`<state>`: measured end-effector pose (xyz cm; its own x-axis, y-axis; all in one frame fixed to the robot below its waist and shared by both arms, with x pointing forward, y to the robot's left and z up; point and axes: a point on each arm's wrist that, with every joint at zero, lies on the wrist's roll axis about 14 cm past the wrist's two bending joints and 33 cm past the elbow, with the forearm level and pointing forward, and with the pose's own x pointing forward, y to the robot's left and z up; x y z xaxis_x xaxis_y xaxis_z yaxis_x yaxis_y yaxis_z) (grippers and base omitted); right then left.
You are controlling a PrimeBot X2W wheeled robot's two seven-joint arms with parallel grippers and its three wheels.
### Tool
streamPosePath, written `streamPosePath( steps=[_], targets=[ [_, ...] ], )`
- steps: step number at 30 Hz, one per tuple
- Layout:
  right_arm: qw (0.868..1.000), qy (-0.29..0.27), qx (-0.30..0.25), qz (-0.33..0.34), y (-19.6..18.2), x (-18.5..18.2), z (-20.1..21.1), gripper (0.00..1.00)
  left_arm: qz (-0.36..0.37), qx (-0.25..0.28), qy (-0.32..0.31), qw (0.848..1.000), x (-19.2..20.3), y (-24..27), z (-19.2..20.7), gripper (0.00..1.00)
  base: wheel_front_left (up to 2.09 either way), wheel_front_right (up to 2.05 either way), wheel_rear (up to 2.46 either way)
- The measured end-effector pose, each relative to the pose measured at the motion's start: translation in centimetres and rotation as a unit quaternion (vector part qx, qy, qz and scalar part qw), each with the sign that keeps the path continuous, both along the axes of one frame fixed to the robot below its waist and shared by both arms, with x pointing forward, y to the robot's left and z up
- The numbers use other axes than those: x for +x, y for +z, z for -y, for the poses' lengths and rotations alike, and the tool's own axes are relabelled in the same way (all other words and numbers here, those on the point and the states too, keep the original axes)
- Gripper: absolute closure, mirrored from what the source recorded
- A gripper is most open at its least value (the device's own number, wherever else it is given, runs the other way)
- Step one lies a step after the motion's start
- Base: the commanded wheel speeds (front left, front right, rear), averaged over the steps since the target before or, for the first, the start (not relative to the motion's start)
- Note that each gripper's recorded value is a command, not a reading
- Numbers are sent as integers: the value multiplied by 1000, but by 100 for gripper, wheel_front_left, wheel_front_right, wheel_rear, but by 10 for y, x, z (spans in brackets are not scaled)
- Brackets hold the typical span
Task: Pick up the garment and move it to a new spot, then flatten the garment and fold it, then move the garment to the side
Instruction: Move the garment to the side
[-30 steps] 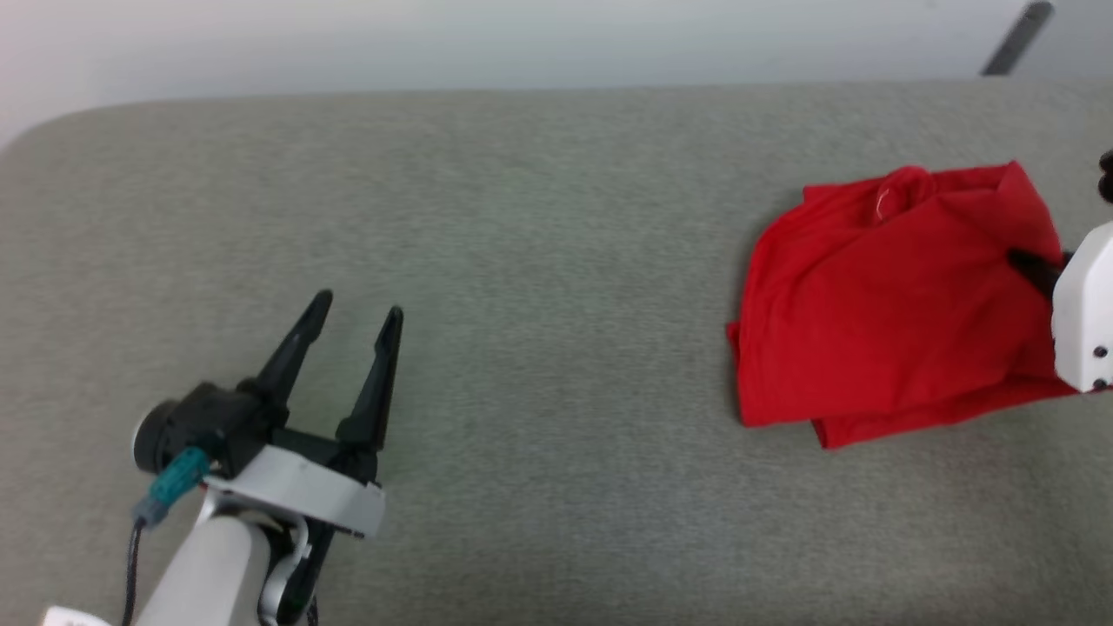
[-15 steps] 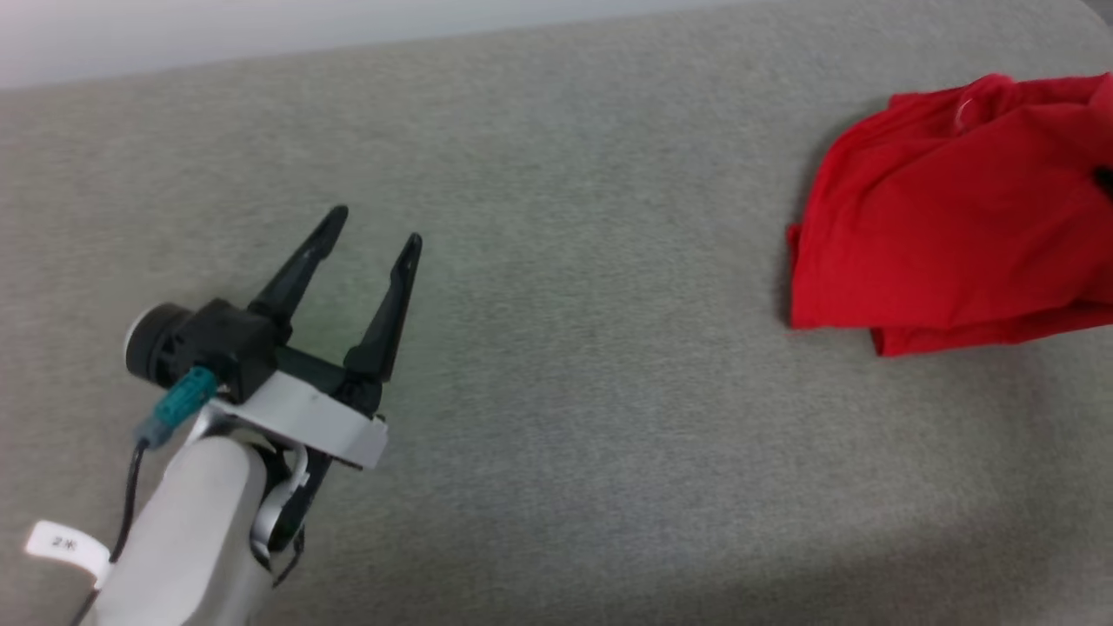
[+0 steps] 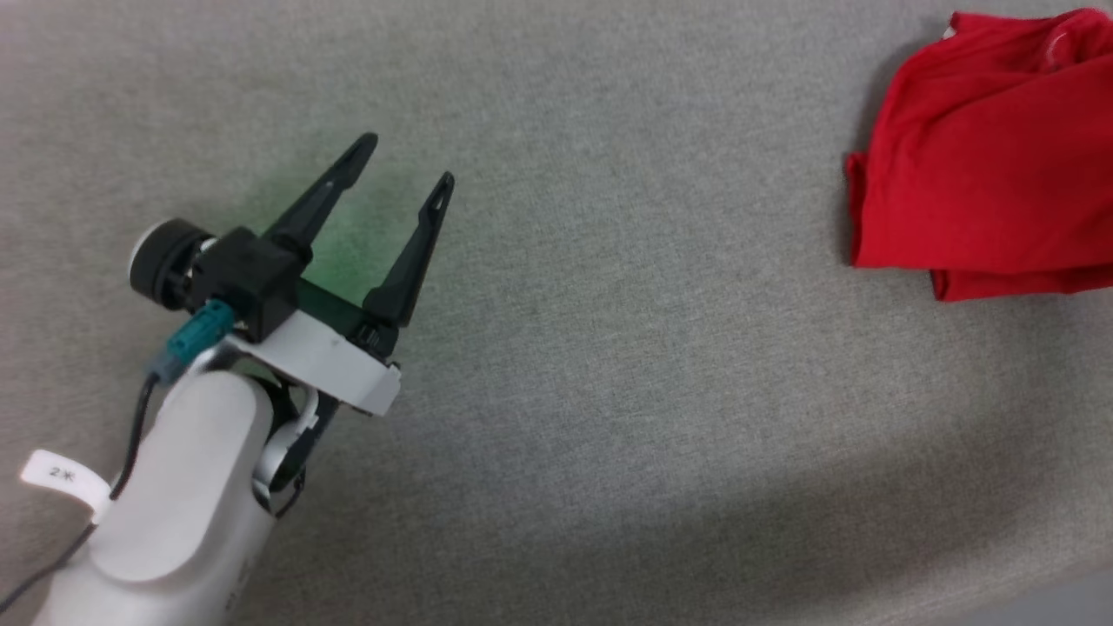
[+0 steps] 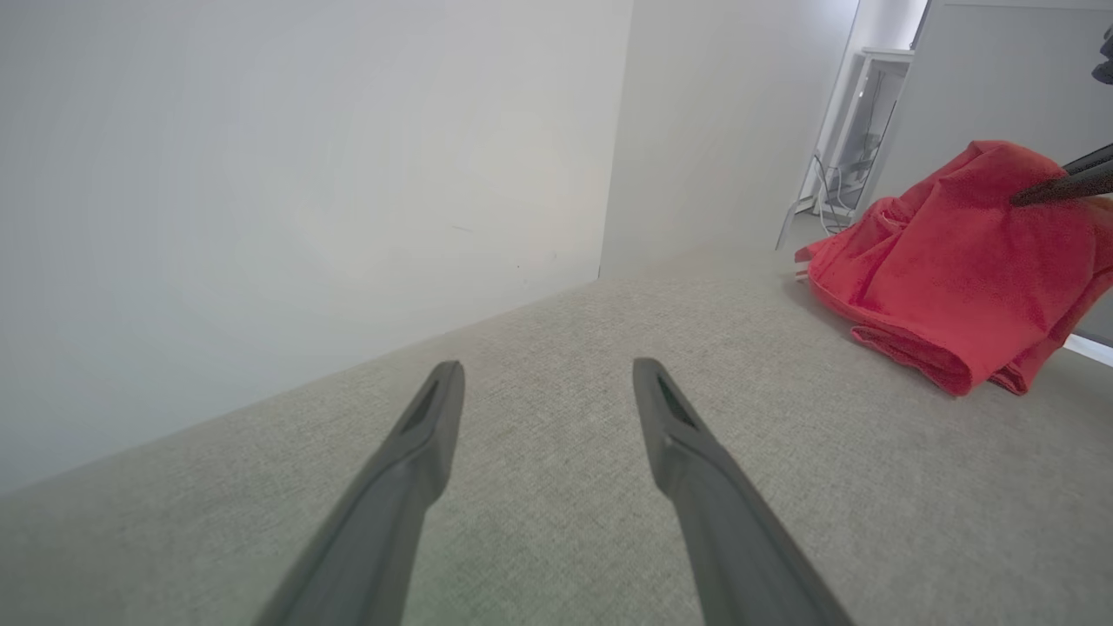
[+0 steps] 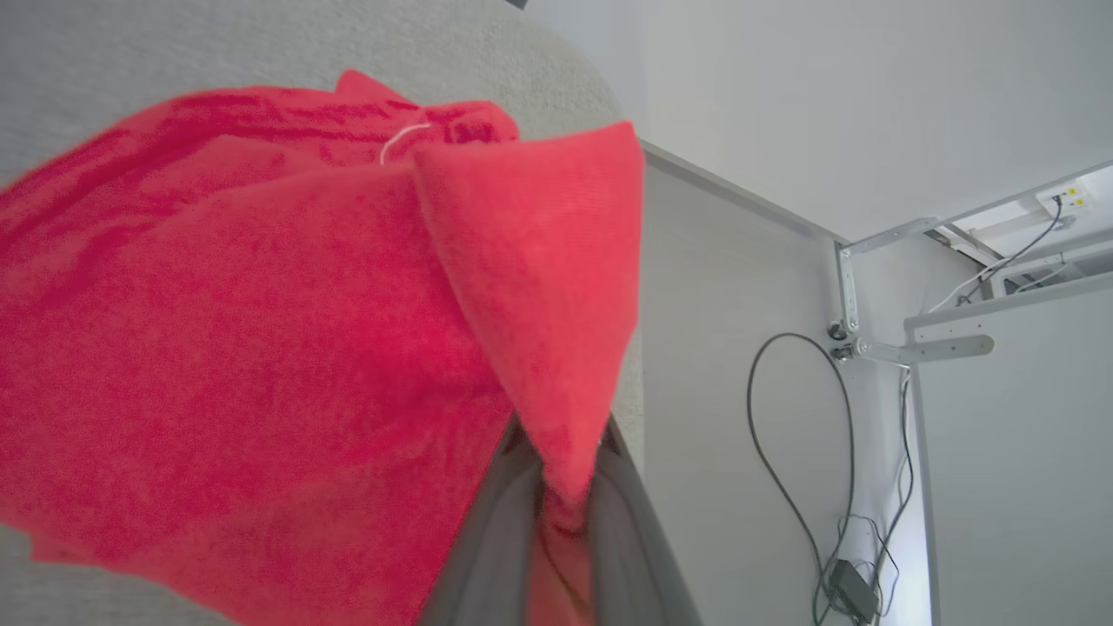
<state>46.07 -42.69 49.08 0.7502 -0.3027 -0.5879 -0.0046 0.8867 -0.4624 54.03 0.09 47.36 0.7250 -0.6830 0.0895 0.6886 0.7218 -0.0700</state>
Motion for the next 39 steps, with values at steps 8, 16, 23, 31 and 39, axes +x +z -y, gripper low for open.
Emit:
streamPosePath(
  steps=[8, 16, 23, 31, 39],
  targets=[
    [998, -4, -65, -22, -12, 2, 33, 100, -15, 1, -15, 1000, 12, -24, 9, 0, 0, 0, 0],
    [991, -11, -119, -57, -31, 3, 61, 100, -27, -1, -21, 999, 19, -40, 11, 0, 0, 0, 0],
    [992, -12, -108, -65, -61, 12, 57, 100, -31, -2, -20, 999, 21, -47, 8, 0, 0, 0, 0],
    [994, -16, -84, -72, -91, 21, 43, 100, -34, -4, -12, 999, 23, -50, 1, 0, 0, 0, 0],
    [995, -23, -83, -55, -85, 25, 43, 82, -34, -1, 1, 999, 23, -48, -7, 0, 0, 0, 0]
  ],
)
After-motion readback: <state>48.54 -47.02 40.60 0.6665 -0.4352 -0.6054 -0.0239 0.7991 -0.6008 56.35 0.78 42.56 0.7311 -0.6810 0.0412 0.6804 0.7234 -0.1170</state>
